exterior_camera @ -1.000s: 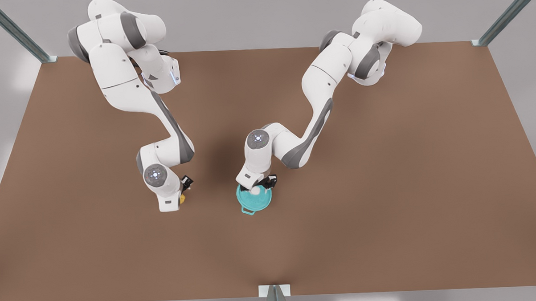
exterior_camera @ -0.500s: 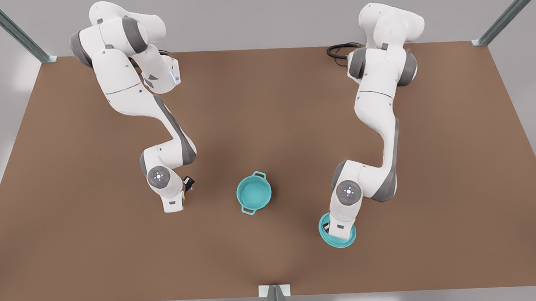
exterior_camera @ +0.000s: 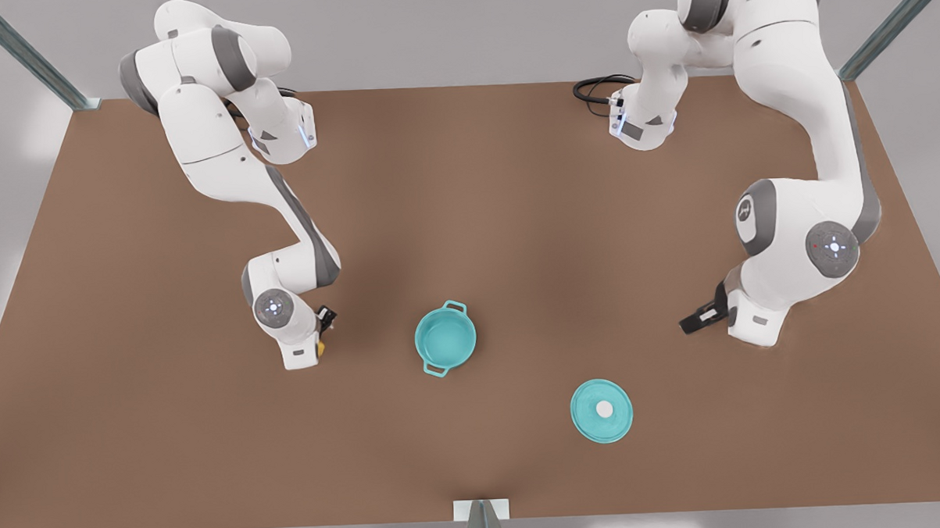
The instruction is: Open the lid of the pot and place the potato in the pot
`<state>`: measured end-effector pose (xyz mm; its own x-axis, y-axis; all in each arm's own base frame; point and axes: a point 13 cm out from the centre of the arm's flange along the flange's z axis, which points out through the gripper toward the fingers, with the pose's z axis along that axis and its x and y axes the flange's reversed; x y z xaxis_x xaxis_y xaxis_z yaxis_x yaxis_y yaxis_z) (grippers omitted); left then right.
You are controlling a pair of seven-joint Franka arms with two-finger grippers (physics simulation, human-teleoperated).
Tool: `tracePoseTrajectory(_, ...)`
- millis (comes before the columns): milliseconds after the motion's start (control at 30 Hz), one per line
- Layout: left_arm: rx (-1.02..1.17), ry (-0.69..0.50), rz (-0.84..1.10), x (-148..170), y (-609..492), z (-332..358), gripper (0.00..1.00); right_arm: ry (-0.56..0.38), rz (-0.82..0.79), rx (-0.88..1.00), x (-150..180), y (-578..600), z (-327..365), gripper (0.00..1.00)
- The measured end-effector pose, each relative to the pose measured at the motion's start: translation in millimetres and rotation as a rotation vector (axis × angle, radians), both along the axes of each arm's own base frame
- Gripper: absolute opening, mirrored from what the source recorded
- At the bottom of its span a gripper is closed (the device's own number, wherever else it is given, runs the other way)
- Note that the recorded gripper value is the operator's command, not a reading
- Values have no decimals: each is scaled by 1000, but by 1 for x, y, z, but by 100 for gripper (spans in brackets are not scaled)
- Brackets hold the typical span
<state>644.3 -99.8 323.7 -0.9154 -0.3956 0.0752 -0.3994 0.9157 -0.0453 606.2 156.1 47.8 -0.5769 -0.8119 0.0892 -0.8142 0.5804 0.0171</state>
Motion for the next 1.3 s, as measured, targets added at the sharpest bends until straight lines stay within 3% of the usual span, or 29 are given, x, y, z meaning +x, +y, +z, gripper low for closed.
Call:
tracePoseTrajectory(67,-13,13,-82,-19,-16,-3,100,0,4,1,0,0,-2,100)
tracePoseTrajectory(233,-56,-22,-199,-11,-31,0,100,-7,15,2,3,-1,-8,100)
tracePoseTrajectory(333,-66,-34,-254,-9,-33,1,100,-17,22,5,6,1,-6,72)
tracePoseTrajectory(633,-67,-60,-390,-4,-39,4,100,-27,35,8,10,2,-3,53)
tracePoseTrajectory(1300,-48,-48,-558,-10,-61,-6,100,-100,152,50,13,73,77,52)
